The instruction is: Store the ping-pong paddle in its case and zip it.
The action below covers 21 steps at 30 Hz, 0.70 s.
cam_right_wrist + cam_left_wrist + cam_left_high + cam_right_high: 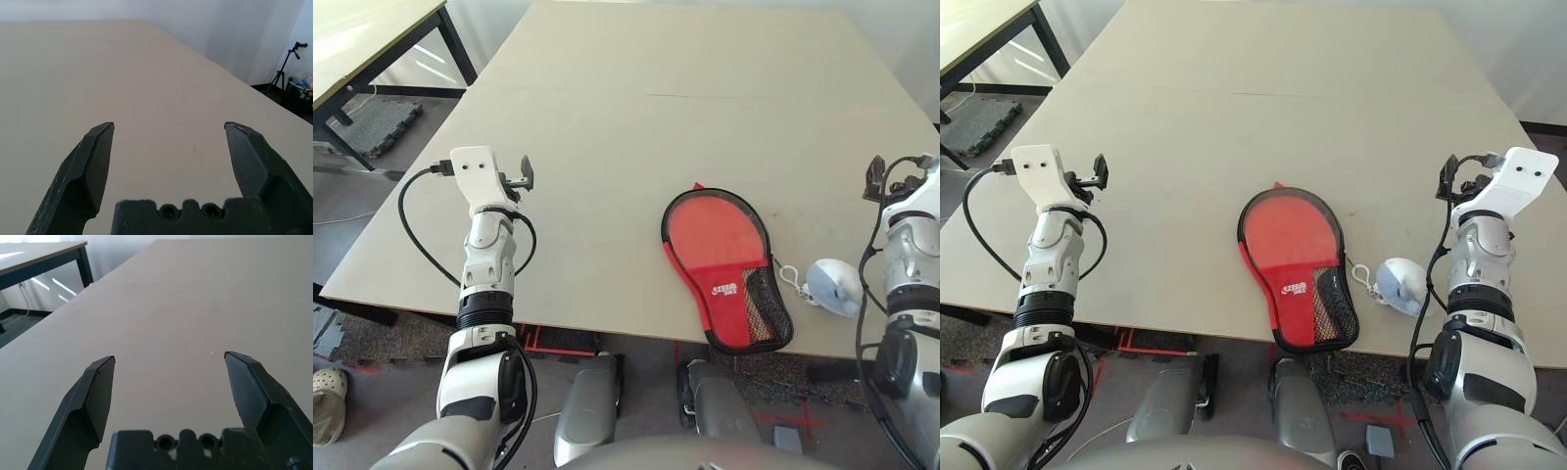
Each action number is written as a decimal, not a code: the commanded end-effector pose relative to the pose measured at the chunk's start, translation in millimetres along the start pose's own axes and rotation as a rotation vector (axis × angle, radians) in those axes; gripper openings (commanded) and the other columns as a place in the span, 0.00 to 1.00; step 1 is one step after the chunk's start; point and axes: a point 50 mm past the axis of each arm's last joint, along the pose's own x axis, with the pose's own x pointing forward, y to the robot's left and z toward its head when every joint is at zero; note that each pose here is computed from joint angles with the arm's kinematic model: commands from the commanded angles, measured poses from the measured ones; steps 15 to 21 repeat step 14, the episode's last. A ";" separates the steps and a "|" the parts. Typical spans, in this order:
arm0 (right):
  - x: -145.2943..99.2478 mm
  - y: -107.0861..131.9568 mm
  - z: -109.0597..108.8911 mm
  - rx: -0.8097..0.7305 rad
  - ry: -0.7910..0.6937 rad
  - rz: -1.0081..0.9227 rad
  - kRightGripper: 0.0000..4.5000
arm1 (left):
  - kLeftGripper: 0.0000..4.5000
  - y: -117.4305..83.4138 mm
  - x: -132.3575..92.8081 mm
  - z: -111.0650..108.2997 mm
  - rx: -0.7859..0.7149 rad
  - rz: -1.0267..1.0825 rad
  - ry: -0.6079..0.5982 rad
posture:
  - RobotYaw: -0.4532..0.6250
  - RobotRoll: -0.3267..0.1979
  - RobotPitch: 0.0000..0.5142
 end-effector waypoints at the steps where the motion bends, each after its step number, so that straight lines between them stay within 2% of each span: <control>1: -4.9 -0.8 -9.7 -0.002 0.025 -0.006 0.99 | 1.00 -7.2 3.5 -0.8 -0.024 -0.041 -0.004 | 0.54 0.62 0.20; 11: -27.4 -2.2 -26.1 -0.029 0.045 -0.035 0.99 | 1.00 -5.7 9.5 -2.6 -0.025 -0.053 -0.004 | 0.48 0.62 0.22; 21: -32.4 -6.7 -23.8 -0.025 0.037 -0.057 0.99 | 1.00 -4.8 10.6 -3.3 -0.026 -0.054 -0.002 | 0.46 0.62 0.23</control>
